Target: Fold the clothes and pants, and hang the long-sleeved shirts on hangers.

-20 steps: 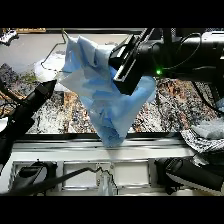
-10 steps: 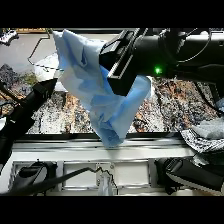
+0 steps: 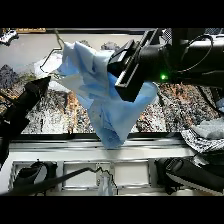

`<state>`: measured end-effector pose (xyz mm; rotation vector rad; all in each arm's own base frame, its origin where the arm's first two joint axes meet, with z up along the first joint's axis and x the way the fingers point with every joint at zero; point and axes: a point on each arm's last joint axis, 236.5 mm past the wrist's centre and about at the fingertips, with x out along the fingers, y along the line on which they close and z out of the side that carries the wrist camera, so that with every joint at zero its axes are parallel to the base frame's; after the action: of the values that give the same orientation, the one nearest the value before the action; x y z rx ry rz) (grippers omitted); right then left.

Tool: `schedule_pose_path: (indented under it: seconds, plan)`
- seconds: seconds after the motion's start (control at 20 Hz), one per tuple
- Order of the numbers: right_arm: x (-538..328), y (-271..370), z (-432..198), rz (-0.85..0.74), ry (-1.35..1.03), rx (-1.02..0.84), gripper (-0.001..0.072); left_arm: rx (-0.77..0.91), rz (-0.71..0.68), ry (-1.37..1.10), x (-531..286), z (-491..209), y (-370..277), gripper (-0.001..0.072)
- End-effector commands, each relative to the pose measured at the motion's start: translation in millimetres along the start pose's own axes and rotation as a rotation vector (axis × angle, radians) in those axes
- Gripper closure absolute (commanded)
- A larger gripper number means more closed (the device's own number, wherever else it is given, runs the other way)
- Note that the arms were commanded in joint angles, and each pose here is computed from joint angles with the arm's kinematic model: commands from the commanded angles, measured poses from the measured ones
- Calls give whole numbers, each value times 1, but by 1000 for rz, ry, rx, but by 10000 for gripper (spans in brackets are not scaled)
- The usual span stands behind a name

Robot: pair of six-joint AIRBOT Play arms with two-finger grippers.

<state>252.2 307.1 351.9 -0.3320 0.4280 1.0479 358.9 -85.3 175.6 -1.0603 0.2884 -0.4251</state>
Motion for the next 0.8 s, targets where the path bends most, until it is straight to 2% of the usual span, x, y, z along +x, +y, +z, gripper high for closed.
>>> schedule_pose_path:
  seconds: [0.0, 0.4, 0.55, 0.75]
  plan:
    - [-7, -20, -17, -92, 75, -76, 692, 3, 0, -13, -3, 7, 2, 699]
    - [-22, -27, -45, -128, 193, -102, 692, 49, 51, -80, -9, 28, 16, 698]
    - [-26, -41, -56, -183, 248, -111, 693, 63, -23, -40, -8, 22, -8, 698]
    - [-19, -74, -71, -297, 334, -127, 693, 193, -190, 11, -11, 27, -85, 698]
